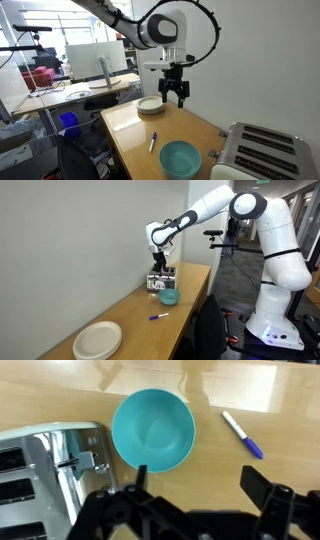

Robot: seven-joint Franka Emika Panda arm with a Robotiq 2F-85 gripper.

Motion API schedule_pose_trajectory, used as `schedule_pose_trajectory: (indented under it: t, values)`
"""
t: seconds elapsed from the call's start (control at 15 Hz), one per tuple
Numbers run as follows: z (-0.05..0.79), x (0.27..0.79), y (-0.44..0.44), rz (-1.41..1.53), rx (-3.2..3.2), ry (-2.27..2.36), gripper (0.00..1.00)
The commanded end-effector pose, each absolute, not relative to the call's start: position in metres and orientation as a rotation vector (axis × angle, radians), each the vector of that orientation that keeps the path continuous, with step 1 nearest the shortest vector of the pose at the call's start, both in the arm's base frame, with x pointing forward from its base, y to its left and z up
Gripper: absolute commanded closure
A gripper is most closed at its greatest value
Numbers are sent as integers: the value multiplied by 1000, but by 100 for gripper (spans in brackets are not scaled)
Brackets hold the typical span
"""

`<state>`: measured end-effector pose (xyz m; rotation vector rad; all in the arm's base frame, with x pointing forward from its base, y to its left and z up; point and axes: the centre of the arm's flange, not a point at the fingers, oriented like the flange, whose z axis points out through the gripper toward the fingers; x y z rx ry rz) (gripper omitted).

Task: Move the bowl backwards

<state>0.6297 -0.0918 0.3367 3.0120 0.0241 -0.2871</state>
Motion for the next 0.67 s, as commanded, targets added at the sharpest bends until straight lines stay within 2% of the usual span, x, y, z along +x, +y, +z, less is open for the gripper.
schedule_pose_trajectory:
  t: [0.0,0.6]
  values:
    - [313,602,-76,-153,3018,-85,0]
    - [188,558,-78,-90,3072,-300,0]
